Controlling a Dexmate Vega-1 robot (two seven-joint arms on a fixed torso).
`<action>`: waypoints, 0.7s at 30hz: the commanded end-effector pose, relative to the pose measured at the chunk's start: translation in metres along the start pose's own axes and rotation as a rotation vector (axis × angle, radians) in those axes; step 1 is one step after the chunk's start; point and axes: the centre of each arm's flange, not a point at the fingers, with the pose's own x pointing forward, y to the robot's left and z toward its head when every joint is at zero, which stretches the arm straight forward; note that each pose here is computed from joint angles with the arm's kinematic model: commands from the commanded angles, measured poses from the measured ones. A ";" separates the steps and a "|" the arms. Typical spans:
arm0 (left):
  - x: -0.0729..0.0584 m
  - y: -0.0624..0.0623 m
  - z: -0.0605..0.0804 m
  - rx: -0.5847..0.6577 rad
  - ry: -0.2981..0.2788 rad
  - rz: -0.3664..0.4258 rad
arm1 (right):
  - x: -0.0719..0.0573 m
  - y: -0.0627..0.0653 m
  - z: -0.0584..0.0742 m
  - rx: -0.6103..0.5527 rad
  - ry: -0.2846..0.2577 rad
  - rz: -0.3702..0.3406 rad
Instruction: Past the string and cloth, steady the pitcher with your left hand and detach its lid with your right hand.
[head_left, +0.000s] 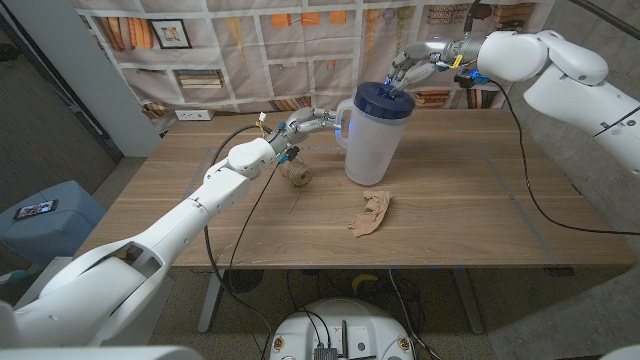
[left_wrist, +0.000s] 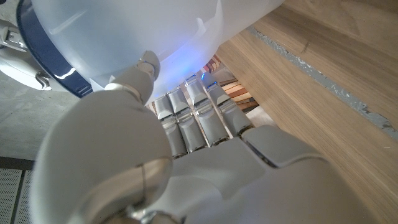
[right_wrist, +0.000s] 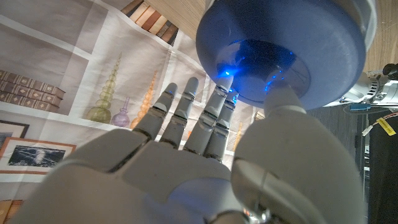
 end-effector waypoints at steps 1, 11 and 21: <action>-0.004 -0.001 0.000 0.002 0.001 0.007 | -0.002 -0.002 0.002 -0.003 -0.004 0.000; -0.005 -0.002 -0.001 0.000 0.004 0.013 | -0.002 -0.002 0.001 0.004 -0.008 0.002; -0.003 -0.001 -0.002 -0.003 0.006 0.018 | -0.004 -0.005 0.001 0.006 -0.007 -0.002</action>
